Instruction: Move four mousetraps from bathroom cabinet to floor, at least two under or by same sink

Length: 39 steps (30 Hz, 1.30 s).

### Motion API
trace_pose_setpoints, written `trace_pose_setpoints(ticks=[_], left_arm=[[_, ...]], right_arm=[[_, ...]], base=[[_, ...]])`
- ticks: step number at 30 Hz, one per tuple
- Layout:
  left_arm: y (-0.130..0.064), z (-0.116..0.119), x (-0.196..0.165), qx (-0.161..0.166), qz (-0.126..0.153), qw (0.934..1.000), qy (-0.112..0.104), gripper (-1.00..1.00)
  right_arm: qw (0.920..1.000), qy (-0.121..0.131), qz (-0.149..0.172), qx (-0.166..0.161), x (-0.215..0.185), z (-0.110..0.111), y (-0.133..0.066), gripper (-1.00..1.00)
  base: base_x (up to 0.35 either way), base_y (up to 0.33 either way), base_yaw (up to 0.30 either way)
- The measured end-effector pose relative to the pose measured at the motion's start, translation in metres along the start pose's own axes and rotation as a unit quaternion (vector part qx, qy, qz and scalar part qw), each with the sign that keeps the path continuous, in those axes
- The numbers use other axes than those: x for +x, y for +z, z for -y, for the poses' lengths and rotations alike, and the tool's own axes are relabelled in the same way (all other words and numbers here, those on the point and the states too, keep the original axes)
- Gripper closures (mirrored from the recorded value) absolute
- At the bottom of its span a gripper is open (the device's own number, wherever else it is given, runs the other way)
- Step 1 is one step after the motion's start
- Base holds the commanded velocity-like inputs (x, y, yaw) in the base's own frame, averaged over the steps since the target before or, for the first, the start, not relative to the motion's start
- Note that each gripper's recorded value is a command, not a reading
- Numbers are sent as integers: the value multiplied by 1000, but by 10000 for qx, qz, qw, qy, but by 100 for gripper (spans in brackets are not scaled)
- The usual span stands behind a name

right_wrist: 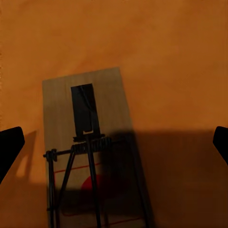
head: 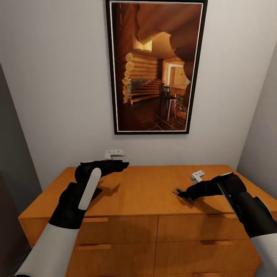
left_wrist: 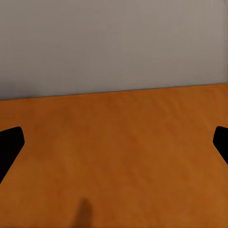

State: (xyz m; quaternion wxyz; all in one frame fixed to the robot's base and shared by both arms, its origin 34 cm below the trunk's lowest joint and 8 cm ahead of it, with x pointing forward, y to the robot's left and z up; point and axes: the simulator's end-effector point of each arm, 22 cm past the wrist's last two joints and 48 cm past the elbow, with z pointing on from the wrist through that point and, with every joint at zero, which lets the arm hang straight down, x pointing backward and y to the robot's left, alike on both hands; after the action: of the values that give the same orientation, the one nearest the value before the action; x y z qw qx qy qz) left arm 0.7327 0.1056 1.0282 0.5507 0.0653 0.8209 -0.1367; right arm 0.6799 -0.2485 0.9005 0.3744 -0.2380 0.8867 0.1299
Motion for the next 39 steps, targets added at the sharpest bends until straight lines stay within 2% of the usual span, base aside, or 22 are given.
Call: trace_pose_setpoints(ticks=[39], left_arm=[[0, 0, -1, 1, 8, 10000, -2, -100]], right_arm=[[10000, 36, -25, -55, 2, -2, 4, -100]], base=[[0, 0, 0]])
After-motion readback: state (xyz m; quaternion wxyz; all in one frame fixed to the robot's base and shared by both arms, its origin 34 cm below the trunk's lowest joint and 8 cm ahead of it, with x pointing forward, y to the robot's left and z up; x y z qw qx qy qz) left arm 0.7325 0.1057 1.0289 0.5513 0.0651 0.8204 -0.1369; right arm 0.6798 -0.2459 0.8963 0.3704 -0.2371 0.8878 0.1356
